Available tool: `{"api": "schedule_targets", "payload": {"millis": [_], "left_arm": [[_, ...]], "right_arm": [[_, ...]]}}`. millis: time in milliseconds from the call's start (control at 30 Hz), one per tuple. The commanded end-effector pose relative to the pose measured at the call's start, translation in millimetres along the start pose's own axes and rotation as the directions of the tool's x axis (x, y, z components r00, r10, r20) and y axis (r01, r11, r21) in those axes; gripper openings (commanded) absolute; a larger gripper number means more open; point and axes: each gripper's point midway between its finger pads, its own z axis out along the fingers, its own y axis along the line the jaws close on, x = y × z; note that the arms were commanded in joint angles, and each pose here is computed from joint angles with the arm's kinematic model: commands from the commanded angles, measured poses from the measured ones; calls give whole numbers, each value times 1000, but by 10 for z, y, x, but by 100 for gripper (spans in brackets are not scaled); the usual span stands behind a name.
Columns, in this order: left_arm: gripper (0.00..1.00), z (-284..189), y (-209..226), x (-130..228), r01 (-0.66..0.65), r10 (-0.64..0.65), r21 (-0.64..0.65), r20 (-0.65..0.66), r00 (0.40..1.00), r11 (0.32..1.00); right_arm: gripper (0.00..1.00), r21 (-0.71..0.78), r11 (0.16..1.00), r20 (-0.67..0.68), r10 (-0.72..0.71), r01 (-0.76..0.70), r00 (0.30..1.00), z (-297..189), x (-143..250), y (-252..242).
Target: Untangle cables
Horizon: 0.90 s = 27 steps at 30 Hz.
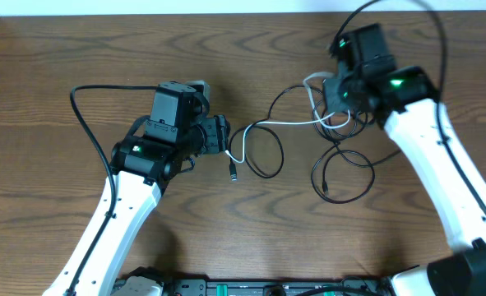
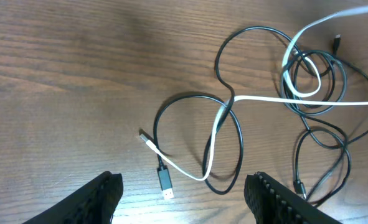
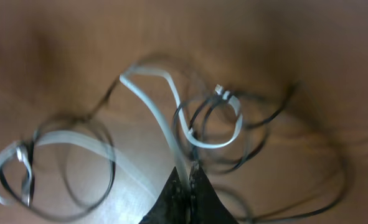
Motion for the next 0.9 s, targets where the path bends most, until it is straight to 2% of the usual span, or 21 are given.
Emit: {"api": "schedule_targets", "payload": {"millis": [0, 67, 200, 300, 467, 667, 867], "left_arm": [[68, 29, 41, 34, -5, 5, -21, -12, 1000, 1000], [68, 44, 56, 69, -3, 3, -25, -24, 1000, 1000], [68, 90, 72, 93, -1, 0, -31, -40, 999, 1000], [67, 137, 90, 133, 2, -4, -38, -63, 998, 999], [67, 146, 92, 134, 2, -4, -38, -65, 998, 999], [67, 207, 112, 165, 5, -9, -45, -85, 996, 999], [65, 209, 113, 167, 5, -9, -45, -86, 996, 999]], "right_arm": [[1, 219, 976, 154, -21, -13, 988, -373, -395, -429], [1, 381, 917, 306, -2, -121, 952, -798, -693, -800], [1, 402, 883, 532, -10, -242, 847, -1559, -1118, -1095], [1, 413, 847, 614, 13, -335, 789, -1931, -1211, -1422], [1, 450, 762, 587, 140, -465, 798, -1888, -928, -1979], [1, 254, 849, 550, 267, -463, 792, -1681, -844, -2301], [1, 366, 807, 517, 239, -464, 822, -1700, -704, -2469]]}}
